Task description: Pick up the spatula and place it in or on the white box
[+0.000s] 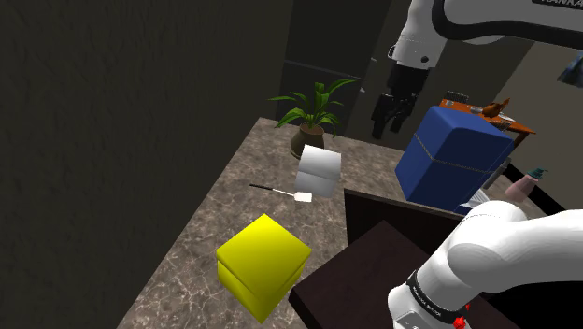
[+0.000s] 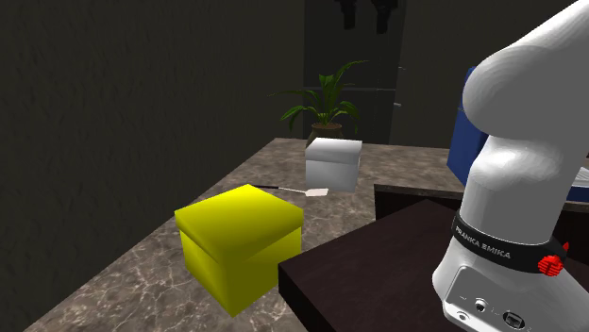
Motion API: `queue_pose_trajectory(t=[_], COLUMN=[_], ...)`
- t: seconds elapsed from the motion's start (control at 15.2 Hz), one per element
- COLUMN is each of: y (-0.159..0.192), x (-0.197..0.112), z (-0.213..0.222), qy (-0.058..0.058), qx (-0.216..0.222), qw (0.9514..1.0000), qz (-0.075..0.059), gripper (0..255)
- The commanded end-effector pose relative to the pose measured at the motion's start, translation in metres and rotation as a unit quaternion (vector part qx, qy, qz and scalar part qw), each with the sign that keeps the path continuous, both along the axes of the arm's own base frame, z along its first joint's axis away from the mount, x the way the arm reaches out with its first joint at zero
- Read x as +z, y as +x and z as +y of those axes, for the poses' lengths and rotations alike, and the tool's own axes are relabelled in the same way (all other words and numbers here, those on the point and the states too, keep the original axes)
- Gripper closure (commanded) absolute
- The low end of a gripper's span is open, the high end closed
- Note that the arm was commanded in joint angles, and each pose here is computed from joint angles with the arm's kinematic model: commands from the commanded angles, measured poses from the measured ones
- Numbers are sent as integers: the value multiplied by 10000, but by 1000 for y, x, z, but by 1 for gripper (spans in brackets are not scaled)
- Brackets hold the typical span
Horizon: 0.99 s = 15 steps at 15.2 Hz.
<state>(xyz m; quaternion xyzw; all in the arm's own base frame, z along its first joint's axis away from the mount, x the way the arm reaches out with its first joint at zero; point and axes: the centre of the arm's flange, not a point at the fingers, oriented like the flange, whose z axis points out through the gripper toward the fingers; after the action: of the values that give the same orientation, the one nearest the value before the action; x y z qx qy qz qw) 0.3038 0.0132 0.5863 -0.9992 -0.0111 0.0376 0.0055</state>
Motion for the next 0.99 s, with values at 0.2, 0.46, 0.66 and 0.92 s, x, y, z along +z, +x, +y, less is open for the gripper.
queue_pose_trajectory(t=[0.2,0.46,0.66,0.92], y=[19,46,67,96], x=[-32,-75,-106,-148], z=[-10,-23,-30,-39], qy=[15,34,49,68], qx=[245,572,817,1142], qw=[9997,9983,9965,9932], qz=[-48,-112,-161,-224], gripper=[0,0,0,0])
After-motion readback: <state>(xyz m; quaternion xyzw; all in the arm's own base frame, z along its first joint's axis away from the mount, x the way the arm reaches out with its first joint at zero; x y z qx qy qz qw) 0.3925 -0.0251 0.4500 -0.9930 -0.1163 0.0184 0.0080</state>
